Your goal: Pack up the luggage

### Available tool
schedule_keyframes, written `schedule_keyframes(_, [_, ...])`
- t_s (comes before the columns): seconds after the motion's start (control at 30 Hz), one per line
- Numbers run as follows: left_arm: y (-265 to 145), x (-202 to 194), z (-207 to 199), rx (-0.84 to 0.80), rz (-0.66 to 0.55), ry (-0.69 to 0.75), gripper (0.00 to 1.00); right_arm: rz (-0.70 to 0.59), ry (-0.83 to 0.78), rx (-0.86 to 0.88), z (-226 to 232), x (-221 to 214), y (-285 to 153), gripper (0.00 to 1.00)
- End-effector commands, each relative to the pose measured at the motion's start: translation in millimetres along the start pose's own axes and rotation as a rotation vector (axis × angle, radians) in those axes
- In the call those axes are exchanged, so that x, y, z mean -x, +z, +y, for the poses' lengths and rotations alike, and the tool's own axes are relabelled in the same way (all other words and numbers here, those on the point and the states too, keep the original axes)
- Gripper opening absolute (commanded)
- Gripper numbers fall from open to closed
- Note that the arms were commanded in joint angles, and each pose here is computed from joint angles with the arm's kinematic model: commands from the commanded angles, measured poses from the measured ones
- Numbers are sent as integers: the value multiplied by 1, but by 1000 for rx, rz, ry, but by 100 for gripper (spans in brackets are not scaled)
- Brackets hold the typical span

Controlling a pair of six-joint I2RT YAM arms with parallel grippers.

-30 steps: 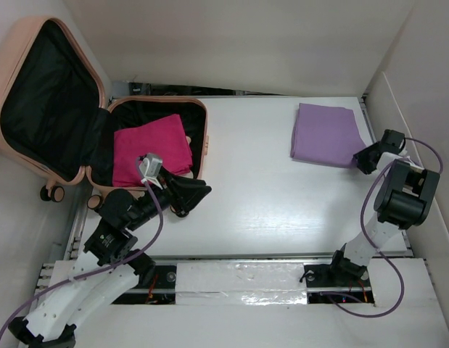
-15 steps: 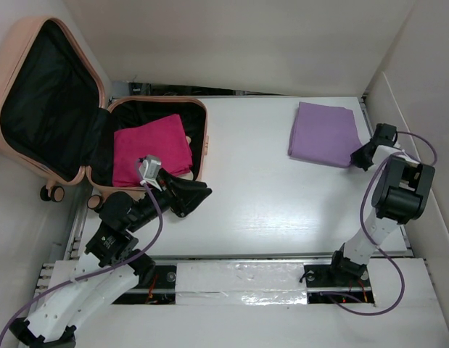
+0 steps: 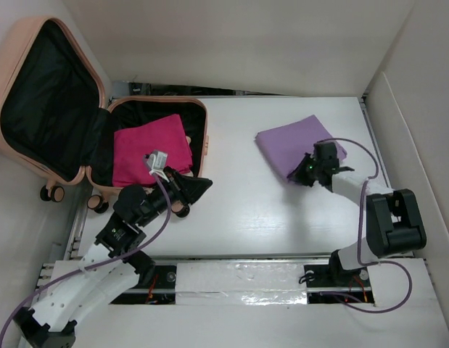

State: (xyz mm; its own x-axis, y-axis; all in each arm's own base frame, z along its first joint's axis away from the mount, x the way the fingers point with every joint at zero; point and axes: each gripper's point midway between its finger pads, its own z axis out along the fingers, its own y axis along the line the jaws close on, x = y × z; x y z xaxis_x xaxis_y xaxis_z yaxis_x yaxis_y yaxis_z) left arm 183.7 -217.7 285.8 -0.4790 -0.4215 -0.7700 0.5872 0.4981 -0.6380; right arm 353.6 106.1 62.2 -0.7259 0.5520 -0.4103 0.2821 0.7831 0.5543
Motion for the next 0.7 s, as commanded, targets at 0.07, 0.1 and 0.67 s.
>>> schedule_keyframes(0.07, [23, 12, 7, 38, -51, -33, 4, 1, 28, 251, 78, -50, -17, 29])
schedule_keyframes(0.1, [26, 12, 8, 38, -49, -35, 1, 0, 4, 269, 88, -58, -22, 49])
schedule_keyframes(0.67, [172, -56, 66, 446, 82, 123, 52, -654, -191, 340, 96, 60, -183, 0])
